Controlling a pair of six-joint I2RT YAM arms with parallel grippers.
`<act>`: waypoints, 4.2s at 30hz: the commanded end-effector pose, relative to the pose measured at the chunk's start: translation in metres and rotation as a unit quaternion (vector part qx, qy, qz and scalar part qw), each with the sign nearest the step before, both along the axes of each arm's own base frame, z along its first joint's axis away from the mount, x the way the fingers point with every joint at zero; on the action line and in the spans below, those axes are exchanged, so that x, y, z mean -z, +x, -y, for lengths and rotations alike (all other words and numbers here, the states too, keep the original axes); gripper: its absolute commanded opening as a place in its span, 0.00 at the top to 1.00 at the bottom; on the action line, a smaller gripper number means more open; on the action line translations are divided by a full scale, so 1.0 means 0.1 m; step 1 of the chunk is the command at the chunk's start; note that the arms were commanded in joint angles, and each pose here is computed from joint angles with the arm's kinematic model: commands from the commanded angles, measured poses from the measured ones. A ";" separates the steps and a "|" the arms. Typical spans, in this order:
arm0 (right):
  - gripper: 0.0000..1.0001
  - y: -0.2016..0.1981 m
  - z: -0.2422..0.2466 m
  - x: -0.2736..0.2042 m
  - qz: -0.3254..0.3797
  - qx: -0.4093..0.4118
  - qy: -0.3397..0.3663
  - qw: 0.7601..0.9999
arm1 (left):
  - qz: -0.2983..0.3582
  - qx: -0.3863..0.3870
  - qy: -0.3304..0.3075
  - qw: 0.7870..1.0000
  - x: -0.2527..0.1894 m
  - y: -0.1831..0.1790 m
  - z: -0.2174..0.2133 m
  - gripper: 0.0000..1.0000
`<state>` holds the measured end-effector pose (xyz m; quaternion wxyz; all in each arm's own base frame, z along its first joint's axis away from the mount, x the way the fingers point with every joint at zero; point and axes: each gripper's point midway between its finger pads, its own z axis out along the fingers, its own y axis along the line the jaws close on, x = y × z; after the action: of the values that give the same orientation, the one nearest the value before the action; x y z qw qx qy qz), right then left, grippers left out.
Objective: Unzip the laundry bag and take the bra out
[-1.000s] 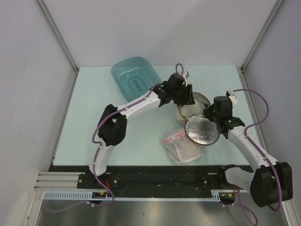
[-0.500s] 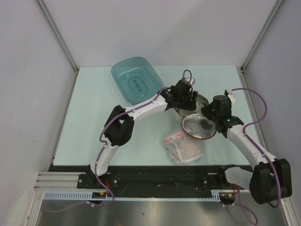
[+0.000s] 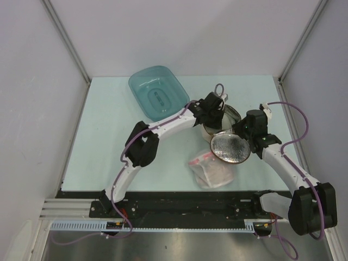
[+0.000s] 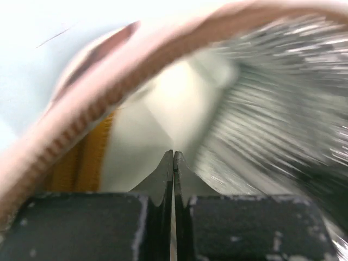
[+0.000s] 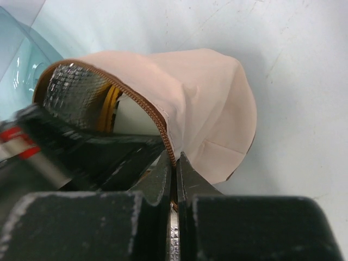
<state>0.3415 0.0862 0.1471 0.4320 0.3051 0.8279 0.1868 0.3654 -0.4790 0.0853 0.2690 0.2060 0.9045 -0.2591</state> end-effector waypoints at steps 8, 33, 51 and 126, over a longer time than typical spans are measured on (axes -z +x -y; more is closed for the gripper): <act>1.00 0.11 0.11 -0.20 0.025 0.022 0.016 0.999 | -0.012 0.083 -0.245 0.966 -1.74 -0.38 -0.05 1.00; 1.00 0.13 -0.02 -0.20 0.032 -0.002 0.024 0.999 | 0.147 -0.052 0.069 0.985 -0.42 0.14 -0.16 0.54; 1.00 0.12 -0.10 -0.13 0.026 -0.014 0.027 0.999 | 0.107 -0.034 0.129 0.985 0.31 0.17 -0.10 1.00; 1.00 0.05 -0.04 0.03 0.008 -0.007 0.018 1.000 | -0.067 -0.019 -0.202 0.977 -1.27 -0.68 -0.91 0.15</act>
<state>0.3416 0.0909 0.1345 0.4149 0.3041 0.8339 0.2002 0.3023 -0.3629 0.1649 0.2405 0.1157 0.9006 -0.3431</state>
